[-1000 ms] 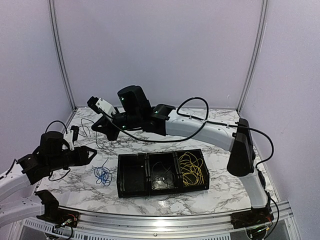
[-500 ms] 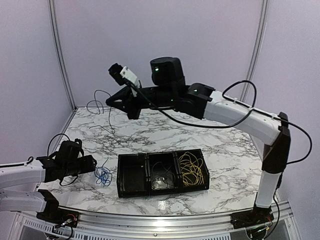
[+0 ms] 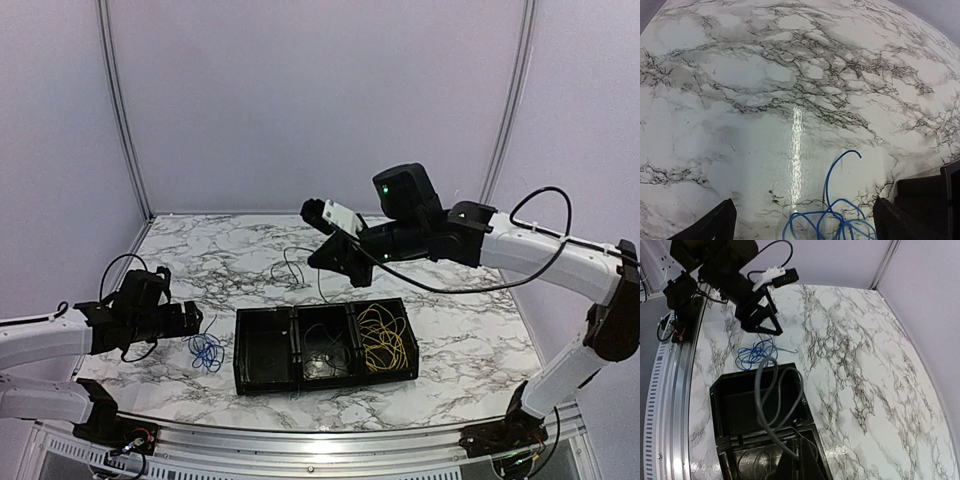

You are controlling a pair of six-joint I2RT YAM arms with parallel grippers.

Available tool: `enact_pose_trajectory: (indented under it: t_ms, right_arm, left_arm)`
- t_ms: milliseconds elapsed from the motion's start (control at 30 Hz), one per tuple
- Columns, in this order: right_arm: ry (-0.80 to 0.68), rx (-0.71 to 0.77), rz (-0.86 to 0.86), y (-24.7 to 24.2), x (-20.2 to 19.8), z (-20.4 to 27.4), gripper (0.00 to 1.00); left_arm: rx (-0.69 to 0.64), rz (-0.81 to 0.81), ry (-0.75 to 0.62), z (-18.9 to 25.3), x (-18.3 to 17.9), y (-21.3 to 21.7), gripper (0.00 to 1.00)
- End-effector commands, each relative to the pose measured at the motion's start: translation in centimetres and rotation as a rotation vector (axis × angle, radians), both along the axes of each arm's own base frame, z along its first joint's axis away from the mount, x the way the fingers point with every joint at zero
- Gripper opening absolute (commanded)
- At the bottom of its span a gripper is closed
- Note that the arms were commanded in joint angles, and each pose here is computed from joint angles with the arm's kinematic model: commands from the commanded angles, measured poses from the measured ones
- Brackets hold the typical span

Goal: Untangle the cables

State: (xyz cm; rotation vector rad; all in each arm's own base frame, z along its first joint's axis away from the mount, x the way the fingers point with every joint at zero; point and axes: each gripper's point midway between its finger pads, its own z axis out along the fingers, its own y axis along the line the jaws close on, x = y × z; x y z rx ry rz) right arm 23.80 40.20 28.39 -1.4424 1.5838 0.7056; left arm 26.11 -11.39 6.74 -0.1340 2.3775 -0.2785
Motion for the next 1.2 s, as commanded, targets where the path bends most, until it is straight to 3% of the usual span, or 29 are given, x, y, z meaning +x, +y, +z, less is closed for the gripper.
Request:
enact_pose_trajectory:
  t_ms: [0, 167, 267, 833, 1033, 1167]
  right_arm:
    - [-0.045, -0.049, 0.012, -2.3, -1.2, -0.9, 0.0]
    - [-0.014, -0.107, -0.007, -3.7, -1.6, -4.1, 0.0]
    - [0.008, -0.139, -0.023, -4.2, -1.5, -6.1, 0.0]
    - [0.155, -0.313, -0.064, -4.6, -1.1, -15.9, 0.0]
    - [0.185, -0.377, -0.096, -5.0, -0.6, -18.7, 0.0]
    - [0.179, -0.395, -0.107, -4.5, 0.1, -19.2, 0.02]
  left_arm:
    - [0.06, -0.069, -0.064, 2.6, 1.3, -0.5, 0.99]
    - [0.054, 0.078, -0.118, 5.3, 2.6, 1.2, 0.99]
    - [0.004, 0.028, -0.125, 6.0, 2.9, 0.0, 0.99]
    - [0.026, 0.036, -0.145, 8.6, 2.2, 0.9, 0.99]
    - [0.108, 0.334, -0.174, 10.2, 1.2, 6.4, 0.99]
    - [0.153, 0.284, -0.162, 10.1, 1.1, 6.3, 0.99]
